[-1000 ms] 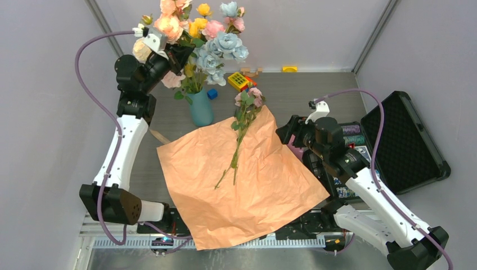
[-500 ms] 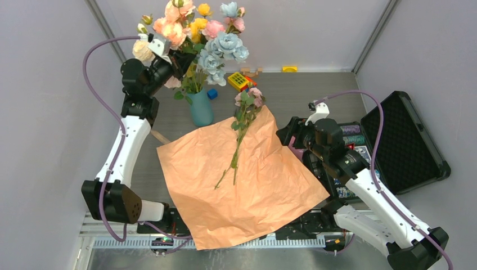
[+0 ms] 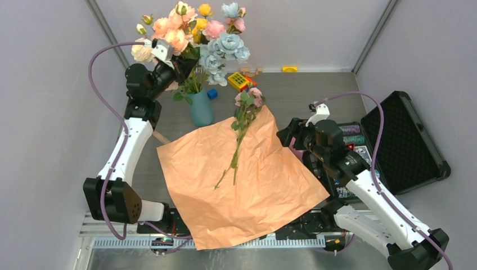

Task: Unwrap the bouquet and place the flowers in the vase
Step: Insert the fake flower into the vase.

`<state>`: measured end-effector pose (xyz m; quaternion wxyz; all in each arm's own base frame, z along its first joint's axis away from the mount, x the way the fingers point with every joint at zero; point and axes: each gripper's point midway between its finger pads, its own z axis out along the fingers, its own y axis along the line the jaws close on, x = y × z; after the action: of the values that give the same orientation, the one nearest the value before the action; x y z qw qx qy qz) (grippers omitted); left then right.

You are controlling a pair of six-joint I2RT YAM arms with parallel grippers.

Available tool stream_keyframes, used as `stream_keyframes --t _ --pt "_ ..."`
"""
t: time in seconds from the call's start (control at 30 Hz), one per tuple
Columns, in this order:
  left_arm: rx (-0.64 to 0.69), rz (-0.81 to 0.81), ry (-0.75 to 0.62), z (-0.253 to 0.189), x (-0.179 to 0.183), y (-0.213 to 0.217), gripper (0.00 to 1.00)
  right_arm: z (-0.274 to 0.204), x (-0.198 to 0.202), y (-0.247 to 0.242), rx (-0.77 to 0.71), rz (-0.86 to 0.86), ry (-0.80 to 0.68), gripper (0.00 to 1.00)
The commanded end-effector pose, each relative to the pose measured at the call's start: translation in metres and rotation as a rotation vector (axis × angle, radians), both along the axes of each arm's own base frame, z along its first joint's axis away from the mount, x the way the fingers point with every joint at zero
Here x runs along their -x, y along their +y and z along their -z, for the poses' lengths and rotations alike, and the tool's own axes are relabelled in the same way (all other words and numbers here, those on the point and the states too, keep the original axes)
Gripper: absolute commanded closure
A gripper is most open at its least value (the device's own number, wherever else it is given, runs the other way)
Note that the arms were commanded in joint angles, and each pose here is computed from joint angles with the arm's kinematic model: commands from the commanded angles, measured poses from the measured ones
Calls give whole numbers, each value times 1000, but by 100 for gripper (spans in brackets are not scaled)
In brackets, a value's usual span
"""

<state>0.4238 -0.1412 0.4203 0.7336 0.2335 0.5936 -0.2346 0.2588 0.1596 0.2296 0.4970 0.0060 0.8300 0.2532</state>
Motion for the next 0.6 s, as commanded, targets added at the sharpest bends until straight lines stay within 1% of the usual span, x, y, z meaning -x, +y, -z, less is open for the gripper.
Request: stream_keyframes --t 0.0,0.57 --pt "1 -4 1 6 -2 2 100 -12 0 0 -27 -1 -39 29" --pt "-29 -29 83 43 -6 6 99 -10 2 0 -36 -1 -33 29"
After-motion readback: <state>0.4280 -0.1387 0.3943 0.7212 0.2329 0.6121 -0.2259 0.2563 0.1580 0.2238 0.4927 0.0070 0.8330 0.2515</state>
